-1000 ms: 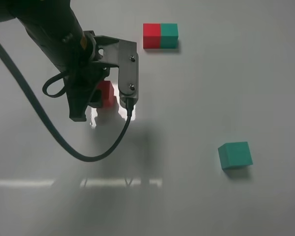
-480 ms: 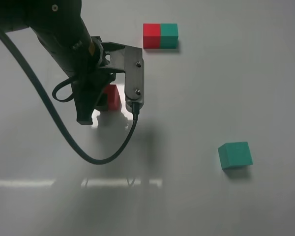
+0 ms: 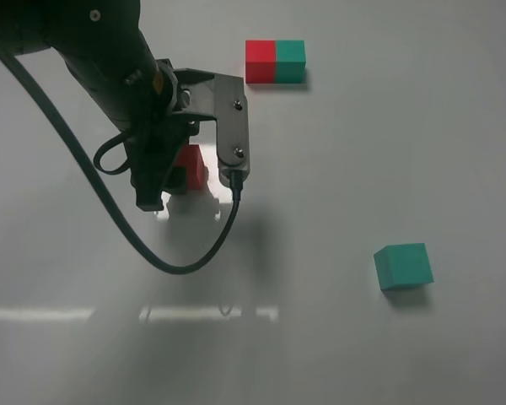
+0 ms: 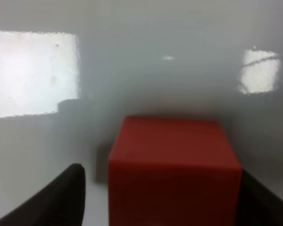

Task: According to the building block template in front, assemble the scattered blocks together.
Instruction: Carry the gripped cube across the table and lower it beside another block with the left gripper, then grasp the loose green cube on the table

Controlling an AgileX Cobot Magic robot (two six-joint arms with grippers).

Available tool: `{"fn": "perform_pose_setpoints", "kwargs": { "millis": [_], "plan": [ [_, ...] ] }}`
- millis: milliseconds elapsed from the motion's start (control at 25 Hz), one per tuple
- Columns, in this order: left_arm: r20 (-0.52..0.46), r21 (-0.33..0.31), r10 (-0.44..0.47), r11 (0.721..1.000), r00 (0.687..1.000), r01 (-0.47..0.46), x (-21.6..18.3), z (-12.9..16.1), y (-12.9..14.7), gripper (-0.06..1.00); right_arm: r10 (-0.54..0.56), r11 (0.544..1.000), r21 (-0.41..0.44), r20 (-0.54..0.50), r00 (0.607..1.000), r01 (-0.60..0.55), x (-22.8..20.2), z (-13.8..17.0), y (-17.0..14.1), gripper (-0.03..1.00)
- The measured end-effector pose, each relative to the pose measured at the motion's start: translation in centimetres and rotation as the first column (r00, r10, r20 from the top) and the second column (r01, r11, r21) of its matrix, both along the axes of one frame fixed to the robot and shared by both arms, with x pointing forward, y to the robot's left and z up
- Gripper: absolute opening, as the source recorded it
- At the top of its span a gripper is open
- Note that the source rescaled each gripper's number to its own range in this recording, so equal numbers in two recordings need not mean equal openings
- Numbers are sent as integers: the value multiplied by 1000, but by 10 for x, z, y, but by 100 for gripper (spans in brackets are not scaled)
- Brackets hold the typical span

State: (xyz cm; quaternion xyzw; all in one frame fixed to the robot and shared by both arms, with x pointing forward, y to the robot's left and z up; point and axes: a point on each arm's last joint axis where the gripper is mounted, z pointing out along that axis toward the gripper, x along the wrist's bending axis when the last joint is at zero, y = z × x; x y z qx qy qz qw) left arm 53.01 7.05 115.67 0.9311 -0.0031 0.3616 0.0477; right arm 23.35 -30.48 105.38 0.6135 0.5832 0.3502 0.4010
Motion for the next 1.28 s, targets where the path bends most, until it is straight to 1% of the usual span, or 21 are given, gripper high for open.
{"fn": "perform_pose_setpoints", "kwargs": {
  "millis": [160,320,600,680,760,800,880,960,1000,1080,1120,1200,1280],
  "plan": [
    [1,-8,8,1000,1000,-8,0,0,0,61,0,1000,0,0,1000,0,0,0,0,76],
    [-13,-23,17,1000,1000,-17,-5,6,4,61,0,1000,0,0,1000,0,0,0,0,76],
    [5,-96,52,994,999,-51,-32,41,29,61,0,1000,0,0,1000,0,0,0,0,76],
    [11,-131,83,988,997,-80,-36,47,34,61,0,1000,-1,0,1000,0,0,0,0,76],
    [15,-165,151,975,988,-147,-34,49,38,61,0,1000,-1,0,1000,0,0,0,0,76],
    [6,-195,197,962,980,-192,-31,49,42,61,0,1000,-1,0,1000,0,0,0,0,76],
    [-22,-254,301,921,954,-296,-22,48,55,61,0,1000,-1,0,1000,0,0,0,0,76],
    [-68,-330,406,853,911,-405,-13,48,69,61,0,1000,-1,0,1000,0,0,0,0,76],
    [-91,-372,461,806,883,-459,-7,48,78,61,0,1000,-1,0,1000,0,0,0,0,76],
    [-123,-437,556,713,822,-548,2,49,95,61,0,1000,-1,0,1000,0,0,0,0,76],
    [-140,-467,603,659,785,-589,6,50,105,59,0,1000,-1,0,1000,0,0,0,0,76],
    [-165,-523,677,557,718,-645,11,54,124,56,0,1000,-1,0,1000,0,0,0,0,76],
    [-186,-575,728,464,660,-674,13,60,140,55,0,1000,-1,0,1000,0,0,0,0,76]
  ]
}}
